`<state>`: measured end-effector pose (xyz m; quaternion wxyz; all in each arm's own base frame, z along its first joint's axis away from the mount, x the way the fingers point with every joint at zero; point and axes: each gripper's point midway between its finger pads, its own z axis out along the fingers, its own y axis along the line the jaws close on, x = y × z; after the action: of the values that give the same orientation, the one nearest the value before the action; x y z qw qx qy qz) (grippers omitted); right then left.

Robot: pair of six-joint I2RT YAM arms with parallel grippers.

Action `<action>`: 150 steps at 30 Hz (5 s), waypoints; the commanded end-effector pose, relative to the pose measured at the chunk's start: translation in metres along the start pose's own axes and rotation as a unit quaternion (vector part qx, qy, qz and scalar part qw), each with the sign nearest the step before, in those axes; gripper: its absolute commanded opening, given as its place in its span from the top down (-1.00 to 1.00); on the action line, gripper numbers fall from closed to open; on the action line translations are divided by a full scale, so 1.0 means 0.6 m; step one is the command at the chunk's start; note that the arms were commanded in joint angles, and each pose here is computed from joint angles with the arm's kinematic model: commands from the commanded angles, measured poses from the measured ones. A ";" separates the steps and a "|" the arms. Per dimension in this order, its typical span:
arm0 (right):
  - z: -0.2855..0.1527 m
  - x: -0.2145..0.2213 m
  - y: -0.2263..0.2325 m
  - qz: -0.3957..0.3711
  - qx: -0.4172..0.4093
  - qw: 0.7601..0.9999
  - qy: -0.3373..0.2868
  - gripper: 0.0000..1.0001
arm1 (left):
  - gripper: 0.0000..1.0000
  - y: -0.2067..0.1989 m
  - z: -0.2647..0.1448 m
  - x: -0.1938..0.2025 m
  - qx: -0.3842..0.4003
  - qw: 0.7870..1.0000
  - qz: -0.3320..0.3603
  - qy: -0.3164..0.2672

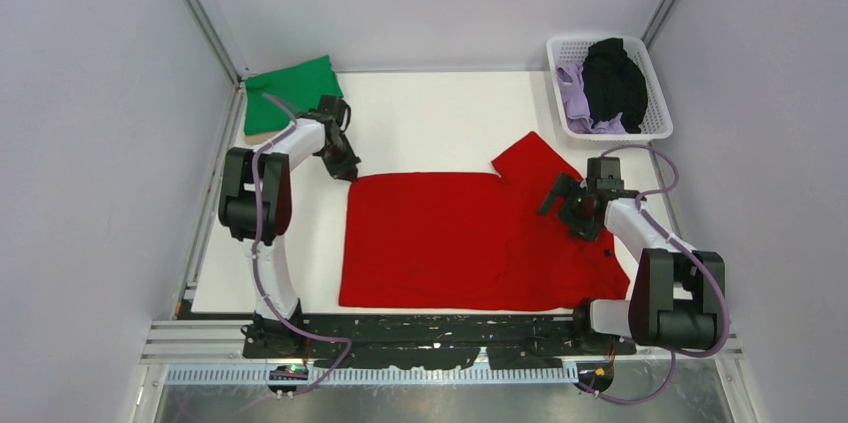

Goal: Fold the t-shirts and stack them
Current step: Grab the side of the flattened tshirt furthest away from the robot with both arms, then fold the other side of the tshirt into a rectangle

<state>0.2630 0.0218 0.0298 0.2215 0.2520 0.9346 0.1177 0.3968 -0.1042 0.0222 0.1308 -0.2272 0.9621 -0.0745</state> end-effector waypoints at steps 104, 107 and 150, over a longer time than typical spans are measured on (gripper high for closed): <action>-0.014 -0.231 0.186 -0.183 0.076 0.972 -0.127 0.89 | 1.00 -0.035 -0.146 0.032 0.124 0.978 0.131 -0.102; -0.053 -0.202 0.160 -0.176 0.083 0.972 -0.133 0.90 | 1.00 -0.031 -0.151 0.048 0.129 0.977 0.136 -0.105; -0.275 0.161 0.011 -0.216 0.070 0.972 0.059 -0.98 | -0.99 0.112 -0.218 0.197 0.101 0.982 0.077 -0.138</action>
<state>0.0969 0.0578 0.1123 0.1141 0.0391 0.9927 0.0045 0.2116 -0.0793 0.0732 0.2457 -0.1513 0.9522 -0.0999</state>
